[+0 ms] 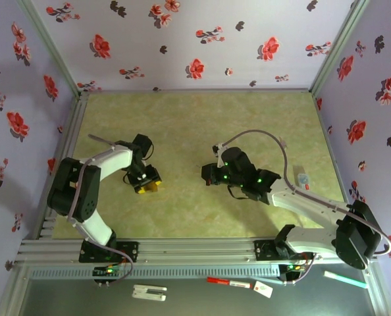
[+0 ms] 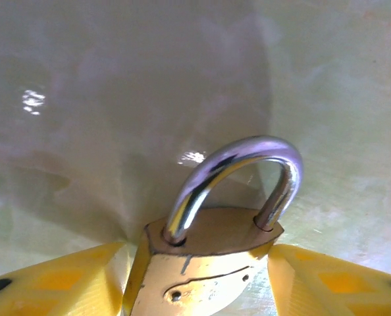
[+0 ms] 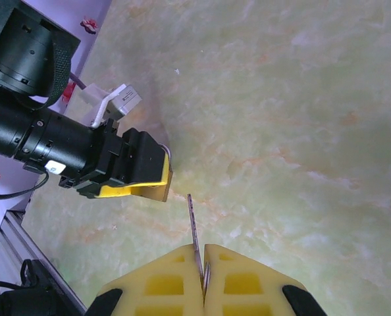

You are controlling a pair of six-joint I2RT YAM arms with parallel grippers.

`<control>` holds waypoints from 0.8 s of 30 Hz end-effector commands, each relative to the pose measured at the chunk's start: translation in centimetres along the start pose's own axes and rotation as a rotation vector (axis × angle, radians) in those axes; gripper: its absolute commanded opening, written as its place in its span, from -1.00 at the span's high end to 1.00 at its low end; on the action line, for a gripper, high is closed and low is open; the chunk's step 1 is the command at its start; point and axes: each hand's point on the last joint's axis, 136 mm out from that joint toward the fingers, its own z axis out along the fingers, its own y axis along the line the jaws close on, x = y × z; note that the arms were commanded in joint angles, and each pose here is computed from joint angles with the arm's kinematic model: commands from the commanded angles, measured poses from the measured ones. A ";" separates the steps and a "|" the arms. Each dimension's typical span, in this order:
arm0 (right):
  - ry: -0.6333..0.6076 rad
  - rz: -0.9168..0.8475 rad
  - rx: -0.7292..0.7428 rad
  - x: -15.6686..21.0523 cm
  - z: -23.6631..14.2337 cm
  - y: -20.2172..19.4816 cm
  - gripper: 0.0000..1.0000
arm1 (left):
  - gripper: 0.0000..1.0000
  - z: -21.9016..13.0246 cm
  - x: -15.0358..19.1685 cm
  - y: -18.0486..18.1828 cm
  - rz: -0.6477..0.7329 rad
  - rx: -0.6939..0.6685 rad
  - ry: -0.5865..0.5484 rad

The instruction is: Unlock with the key

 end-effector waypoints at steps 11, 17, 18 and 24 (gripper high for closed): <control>-0.028 0.003 -0.002 0.0 -0.2 -0.1 1.00 | 0.37 0.5 0.1 0.9 0.087 -0.134 0.010; -0.024 0.003 -0.010 0.0 -0.1 0.0 1.00 | 0.49 -0.9 0.0 -0.6 0.158 -0.127 -0.020; -0.021 0.003 -0.010 0.1 0.0 0.1 1.00 | 0.52 -1.0 0.1 -1.0 0.172 -0.127 -0.021; -0.020 0.004 -0.016 0.1 0.2 0.1 1.00 | 0.57 -1.9 0.4 -2.4 0.235 -0.143 -0.038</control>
